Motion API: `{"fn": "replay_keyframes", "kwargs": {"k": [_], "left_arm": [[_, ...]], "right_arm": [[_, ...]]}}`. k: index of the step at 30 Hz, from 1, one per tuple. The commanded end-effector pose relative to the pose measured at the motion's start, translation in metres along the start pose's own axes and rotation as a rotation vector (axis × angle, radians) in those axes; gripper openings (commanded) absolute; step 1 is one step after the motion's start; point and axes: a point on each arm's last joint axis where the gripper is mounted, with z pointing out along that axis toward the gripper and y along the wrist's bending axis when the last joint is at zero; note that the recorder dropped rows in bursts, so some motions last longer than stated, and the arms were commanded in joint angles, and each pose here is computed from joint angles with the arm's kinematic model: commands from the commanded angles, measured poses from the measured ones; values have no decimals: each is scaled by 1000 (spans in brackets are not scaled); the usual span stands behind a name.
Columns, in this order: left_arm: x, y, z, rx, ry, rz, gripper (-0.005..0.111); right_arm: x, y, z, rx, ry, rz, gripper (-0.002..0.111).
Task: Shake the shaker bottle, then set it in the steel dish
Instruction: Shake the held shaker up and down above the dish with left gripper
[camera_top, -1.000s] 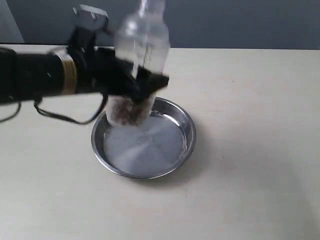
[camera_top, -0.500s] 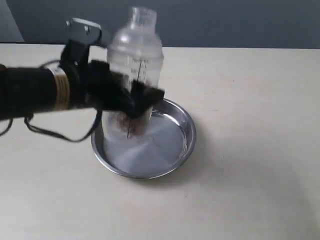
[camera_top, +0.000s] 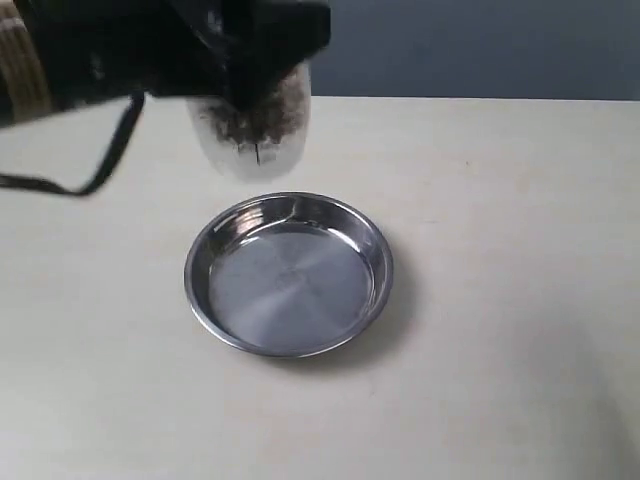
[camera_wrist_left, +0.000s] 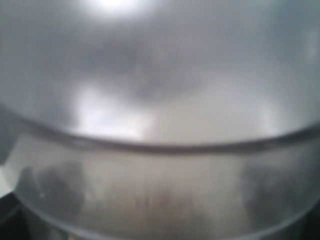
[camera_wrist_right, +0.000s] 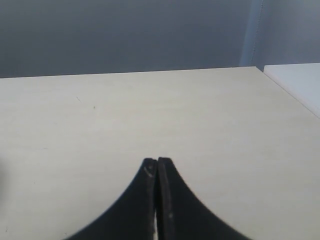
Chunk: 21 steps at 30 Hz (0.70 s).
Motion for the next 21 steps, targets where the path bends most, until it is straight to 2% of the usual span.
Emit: {"fn": "replay_keyframes", "kwargs": {"k": [1, 3, 4, 5, 7, 9, 10, 11, 14, 15, 16, 17, 20, 21], "left_arm": [[55, 11, 18, -20, 183, -111, 0], [3, -6, 1, 76, -13, -23, 0], [-14, -9, -6, 65, -64, 15, 0], [-18, -9, -8, 33, -65, 23, 0], [12, 0, 2, -49, 59, 4, 0], [68, 12, 18, -85, 255, -52, 0], [80, 14, 22, -87, 298, -66, 0], [75, 12, 22, -67, 277, -67, 0], [7, -7, 2, 26, 26, 27, 0], [-11, -10, -6, 16, -31, 56, 0], [-13, -9, -7, -6, -34, 55, 0], [-4, -5, -4, -31, 5, 42, 0], [68, 13, 20, -88, 262, -20, 0], [72, 15, 23, -93, 281, -24, 0]], "right_arm": [[-1, 0, 0, 4, -16, 0, -1], [-1, 0, 0, 4, -16, 0, -1], [-1, 0, 0, 4, -16, 0, -1], [-1, 0, 0, 4, -16, 0, -1], [-1, 0, 0, 4, -16, 0, -1], [-1, 0, 0, 4, -16, 0, -1], [-1, 0, 0, 4, -16, 0, -1], [-1, 0, 0, 4, -16, 0, -1], [-1, 0, 0, 4, -16, 0, -1], [-1, 0, 0, 4, -16, 0, -1], [-1, 0, 0, 4, -16, 0, -1], [-1, 0, 0, 4, -16, 0, -1], [-1, 0, 0, 4, -16, 0, -1], [-1, 0, 0, 4, -16, 0, -1]]}}
